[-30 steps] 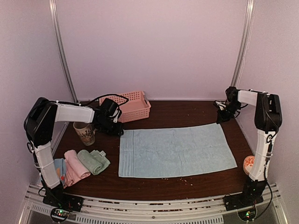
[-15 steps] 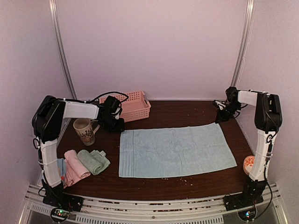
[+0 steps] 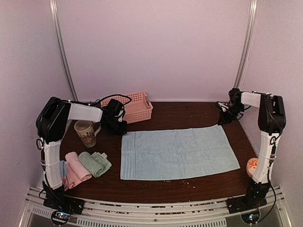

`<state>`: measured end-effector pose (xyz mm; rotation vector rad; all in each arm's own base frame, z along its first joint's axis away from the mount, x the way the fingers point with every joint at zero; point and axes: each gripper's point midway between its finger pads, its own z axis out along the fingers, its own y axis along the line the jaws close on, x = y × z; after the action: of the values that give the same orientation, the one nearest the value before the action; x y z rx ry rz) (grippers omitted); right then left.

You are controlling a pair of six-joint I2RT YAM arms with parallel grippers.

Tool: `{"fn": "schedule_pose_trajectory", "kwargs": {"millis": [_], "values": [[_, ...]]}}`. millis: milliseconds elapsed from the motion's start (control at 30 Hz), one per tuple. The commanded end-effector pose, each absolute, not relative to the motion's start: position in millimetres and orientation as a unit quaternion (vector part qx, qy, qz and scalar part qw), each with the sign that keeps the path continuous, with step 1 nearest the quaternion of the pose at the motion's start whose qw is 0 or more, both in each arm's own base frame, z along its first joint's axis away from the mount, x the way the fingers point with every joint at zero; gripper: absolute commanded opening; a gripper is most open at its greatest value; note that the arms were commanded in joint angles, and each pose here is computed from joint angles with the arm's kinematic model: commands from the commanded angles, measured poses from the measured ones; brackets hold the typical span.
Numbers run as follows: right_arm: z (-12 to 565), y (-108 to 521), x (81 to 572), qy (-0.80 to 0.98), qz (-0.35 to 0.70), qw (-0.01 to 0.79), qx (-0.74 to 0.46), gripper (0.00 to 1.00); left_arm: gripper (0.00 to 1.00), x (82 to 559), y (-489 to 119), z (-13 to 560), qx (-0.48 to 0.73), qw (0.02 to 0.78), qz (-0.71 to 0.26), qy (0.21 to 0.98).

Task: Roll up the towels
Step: Pick up the towel from the center of the board.

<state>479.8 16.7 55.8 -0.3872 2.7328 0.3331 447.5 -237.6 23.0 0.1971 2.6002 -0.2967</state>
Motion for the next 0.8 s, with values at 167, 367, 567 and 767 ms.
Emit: {"fn": "schedule_pose_trajectory", "kwargs": {"millis": [167, 367, 567, 767], "values": [[63.0, 16.5, 479.9, 0.966, 0.121, 0.189, -0.13, 0.0, 0.18, 450.6, -247.2, 13.3, 0.08, 0.249, -0.137, 0.955], [60.2, 16.8, 479.4, 0.966, 0.124, 0.185, -0.129, 0.0, 0.11, 448.0, -247.8, 11.4, 0.084, 0.245, -0.141, 0.956], [63.6, 16.6, 480.2, 0.966, 0.123, 0.188, -0.13, 0.0, 0.0, 451.9, -244.0, 26.2, 0.087, 0.264, -0.131, 0.952], [88.9, 17.5, 492.0, 0.959, 0.123, 0.218, -0.131, 0.0, 0.0, 468.9, -229.7, 83.2, 0.088, 0.338, -0.095, 0.932]]}}
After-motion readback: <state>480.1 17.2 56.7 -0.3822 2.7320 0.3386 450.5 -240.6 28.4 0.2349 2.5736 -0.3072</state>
